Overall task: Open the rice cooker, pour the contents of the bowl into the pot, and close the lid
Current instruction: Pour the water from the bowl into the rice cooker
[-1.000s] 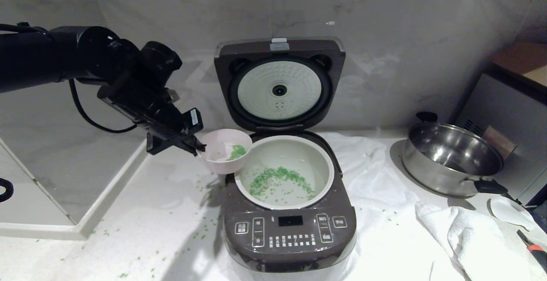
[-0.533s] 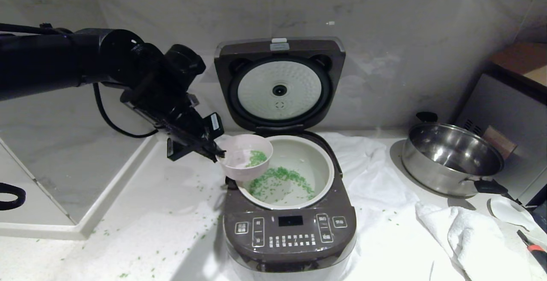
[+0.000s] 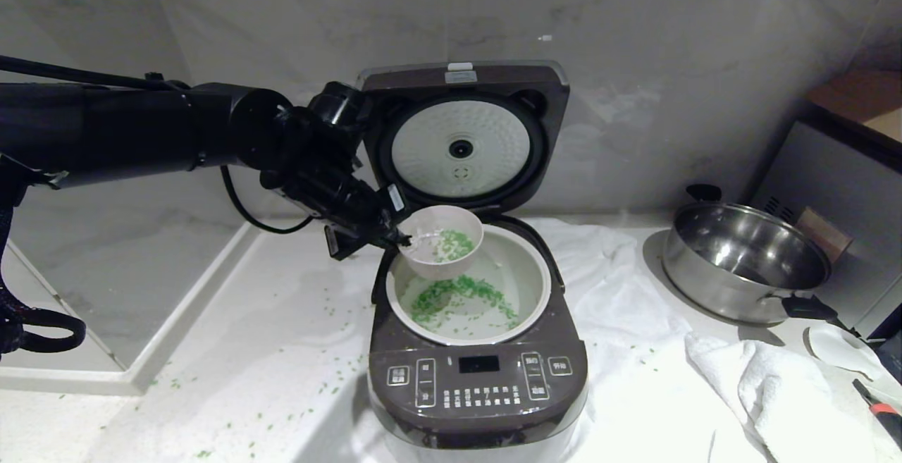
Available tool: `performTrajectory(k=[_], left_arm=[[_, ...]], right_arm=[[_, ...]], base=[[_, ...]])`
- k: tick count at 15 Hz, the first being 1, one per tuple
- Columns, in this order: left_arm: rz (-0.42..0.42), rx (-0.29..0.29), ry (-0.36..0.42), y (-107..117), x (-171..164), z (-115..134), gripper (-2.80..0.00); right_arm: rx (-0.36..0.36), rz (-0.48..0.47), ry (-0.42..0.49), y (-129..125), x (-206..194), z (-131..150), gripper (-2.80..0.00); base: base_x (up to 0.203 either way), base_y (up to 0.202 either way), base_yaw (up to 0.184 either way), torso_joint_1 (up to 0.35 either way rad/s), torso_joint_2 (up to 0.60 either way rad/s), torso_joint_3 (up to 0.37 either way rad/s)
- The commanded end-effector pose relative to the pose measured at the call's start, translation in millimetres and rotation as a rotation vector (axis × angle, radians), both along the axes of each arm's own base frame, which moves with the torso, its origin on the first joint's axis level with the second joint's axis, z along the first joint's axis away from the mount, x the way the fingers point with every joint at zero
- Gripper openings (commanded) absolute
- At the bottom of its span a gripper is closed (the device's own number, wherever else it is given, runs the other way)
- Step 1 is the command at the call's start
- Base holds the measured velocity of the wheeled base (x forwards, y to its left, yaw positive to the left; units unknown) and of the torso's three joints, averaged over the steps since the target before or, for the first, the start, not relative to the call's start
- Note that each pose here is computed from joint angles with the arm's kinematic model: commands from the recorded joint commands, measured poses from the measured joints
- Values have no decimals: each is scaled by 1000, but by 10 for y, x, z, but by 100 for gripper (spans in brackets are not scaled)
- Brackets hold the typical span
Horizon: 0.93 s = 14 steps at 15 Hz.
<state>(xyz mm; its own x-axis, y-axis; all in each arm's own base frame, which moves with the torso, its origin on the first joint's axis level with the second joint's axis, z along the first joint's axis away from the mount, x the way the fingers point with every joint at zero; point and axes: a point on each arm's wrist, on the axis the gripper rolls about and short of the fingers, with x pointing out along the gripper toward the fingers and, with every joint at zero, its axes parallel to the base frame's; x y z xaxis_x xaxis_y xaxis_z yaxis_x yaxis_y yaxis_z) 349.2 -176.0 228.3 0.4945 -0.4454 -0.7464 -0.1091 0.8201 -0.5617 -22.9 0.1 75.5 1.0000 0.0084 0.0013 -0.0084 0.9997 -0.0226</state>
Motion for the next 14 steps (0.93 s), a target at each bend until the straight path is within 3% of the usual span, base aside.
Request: performTrajectory(k=[1, 4, 7, 11, 14], left_arm=[[18, 10, -17, -32, 47, -67, -280], [22, 2, -46, -47, 68, -236, -280], [23, -46, -148, -51, 78, -500, -280], [15, -207, -506, -134, 72, -686, -280], [-3, -294, -785, -194, 51, -851, -280]], right_arm=[[0, 1, 0, 0, 0, 0, -280], [0, 1, 0, 0, 0, 0, -280], [0, 1, 0, 0, 0, 0, -280], [0, 1, 0, 0, 0, 0, -280], [0, 1, 0, 0, 0, 0, -280]], base=[[0, 0, 0, 0, 0, 0], [0, 0, 0, 0, 0, 0], [0, 0, 0, 0, 0, 0], [0, 0, 0, 0, 0, 0], [0, 0, 0, 0, 0, 0]])
